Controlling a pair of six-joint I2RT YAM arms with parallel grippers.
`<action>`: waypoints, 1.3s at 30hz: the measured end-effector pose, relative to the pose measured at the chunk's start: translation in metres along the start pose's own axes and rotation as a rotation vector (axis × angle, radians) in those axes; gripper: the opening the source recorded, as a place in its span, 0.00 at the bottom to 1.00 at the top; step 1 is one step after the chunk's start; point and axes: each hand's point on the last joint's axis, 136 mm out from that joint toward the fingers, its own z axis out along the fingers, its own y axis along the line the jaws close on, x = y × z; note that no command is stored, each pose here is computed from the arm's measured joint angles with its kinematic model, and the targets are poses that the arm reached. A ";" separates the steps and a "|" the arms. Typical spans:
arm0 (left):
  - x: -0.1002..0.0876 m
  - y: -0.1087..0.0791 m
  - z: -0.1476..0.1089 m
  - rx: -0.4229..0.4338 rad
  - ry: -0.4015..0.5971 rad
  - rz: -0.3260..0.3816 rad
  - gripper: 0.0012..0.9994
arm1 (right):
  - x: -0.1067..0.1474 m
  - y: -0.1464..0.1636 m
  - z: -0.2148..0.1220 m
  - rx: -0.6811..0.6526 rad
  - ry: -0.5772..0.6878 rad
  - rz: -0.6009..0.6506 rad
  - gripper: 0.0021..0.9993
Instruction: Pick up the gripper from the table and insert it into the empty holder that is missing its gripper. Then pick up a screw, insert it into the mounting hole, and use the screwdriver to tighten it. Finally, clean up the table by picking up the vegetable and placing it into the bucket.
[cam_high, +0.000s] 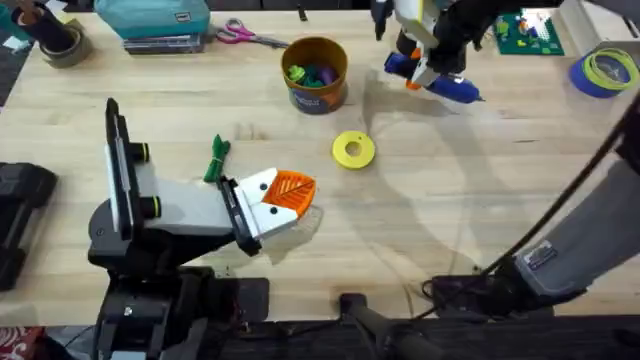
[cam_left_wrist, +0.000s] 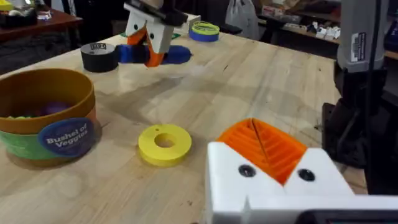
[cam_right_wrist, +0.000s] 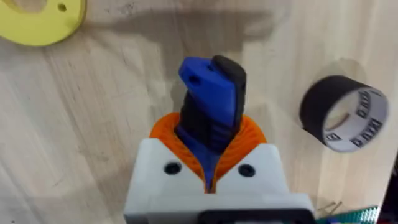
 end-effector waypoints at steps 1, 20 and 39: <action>0.000 0.000 0.000 0.000 0.000 0.000 0.00 | 0.001 0.001 0.005 -0.010 0.007 -0.009 0.02; 0.000 0.000 0.000 0.000 0.000 0.000 0.00 | 0.042 0.031 0.068 -0.104 0.152 -0.110 0.02; 0.000 0.000 0.000 0.000 0.000 0.000 0.00 | 0.026 0.032 0.028 -0.025 0.135 -0.072 1.00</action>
